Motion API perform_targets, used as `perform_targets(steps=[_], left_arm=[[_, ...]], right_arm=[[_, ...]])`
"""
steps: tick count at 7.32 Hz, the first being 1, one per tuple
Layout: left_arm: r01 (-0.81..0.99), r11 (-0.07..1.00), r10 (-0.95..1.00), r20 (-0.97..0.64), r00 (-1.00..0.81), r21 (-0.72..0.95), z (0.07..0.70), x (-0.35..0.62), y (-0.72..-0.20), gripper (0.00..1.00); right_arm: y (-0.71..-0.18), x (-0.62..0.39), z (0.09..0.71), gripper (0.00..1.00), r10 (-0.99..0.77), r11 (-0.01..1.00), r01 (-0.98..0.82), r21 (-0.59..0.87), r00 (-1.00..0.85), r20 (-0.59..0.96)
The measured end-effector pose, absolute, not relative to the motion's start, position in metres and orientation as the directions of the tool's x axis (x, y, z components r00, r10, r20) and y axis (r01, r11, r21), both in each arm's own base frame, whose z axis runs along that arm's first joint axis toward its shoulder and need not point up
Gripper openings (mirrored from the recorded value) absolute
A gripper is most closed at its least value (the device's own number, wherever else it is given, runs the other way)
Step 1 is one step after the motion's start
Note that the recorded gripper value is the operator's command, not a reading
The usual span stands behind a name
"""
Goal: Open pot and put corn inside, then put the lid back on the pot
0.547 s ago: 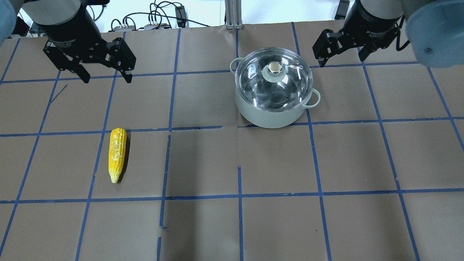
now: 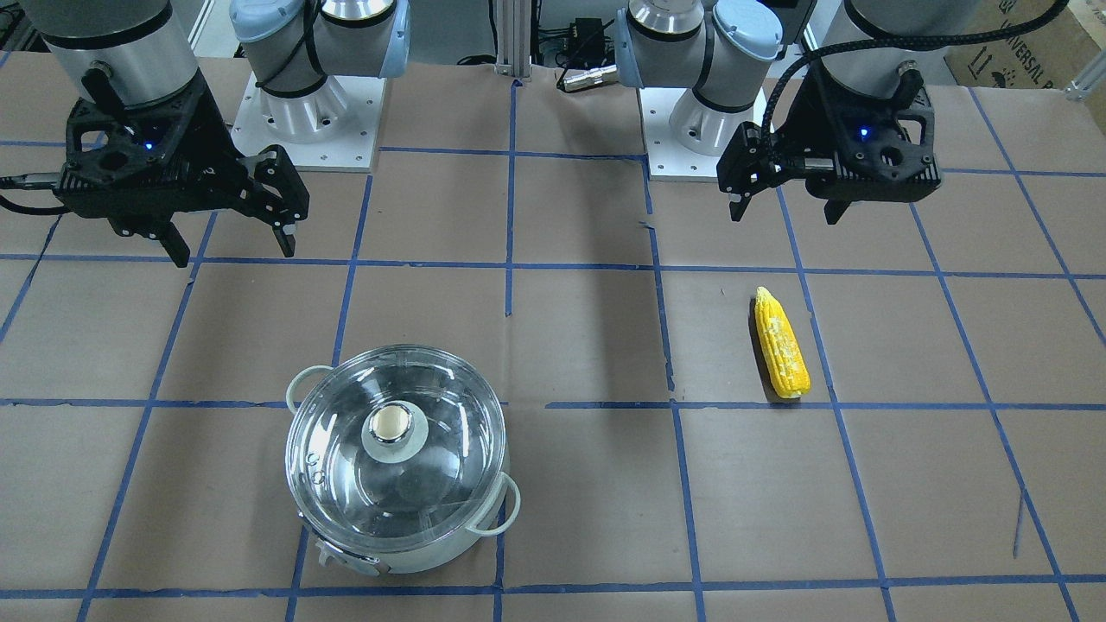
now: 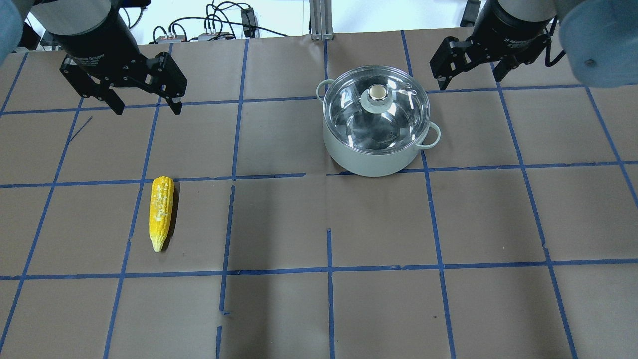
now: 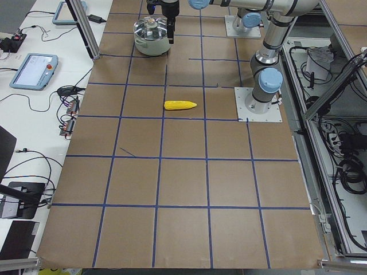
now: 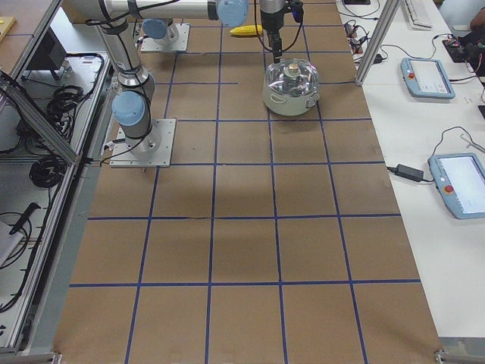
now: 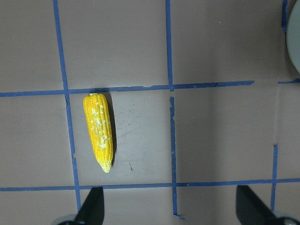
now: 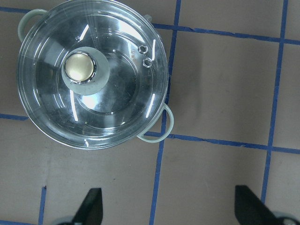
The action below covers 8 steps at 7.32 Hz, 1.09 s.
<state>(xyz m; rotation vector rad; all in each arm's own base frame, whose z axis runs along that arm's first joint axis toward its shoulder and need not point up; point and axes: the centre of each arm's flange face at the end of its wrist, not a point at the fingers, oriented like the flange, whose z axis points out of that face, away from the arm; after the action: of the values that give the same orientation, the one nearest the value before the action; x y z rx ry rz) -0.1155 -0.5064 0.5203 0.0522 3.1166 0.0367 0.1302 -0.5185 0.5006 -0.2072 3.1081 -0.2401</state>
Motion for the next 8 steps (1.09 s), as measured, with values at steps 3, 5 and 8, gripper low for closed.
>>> perform_targets(steps=[3,5,8], left_arm=[[0.036,0.999,0.036,-0.025,-0.999,0.020,0.521,-0.115,-0.507,1.00],[0.035,0.999,0.036,-0.025,-0.999,0.019,0.521,-0.115,-0.507,1.00],[0.032,0.999,0.032,-0.024,-0.999,0.019,0.521,-0.115,-0.507,1.00]], right_arm=[[-0.541,0.133,0.466,1.00,-0.082,0.991,-0.078,-0.107,-0.996,-0.031],[-0.550,0.137,0.451,1.00,-0.063,0.994,-0.060,-0.096,-0.998,-0.032],[-0.551,0.137,0.443,1.00,-0.061,0.995,-0.059,-0.086,-0.998,-0.029]])
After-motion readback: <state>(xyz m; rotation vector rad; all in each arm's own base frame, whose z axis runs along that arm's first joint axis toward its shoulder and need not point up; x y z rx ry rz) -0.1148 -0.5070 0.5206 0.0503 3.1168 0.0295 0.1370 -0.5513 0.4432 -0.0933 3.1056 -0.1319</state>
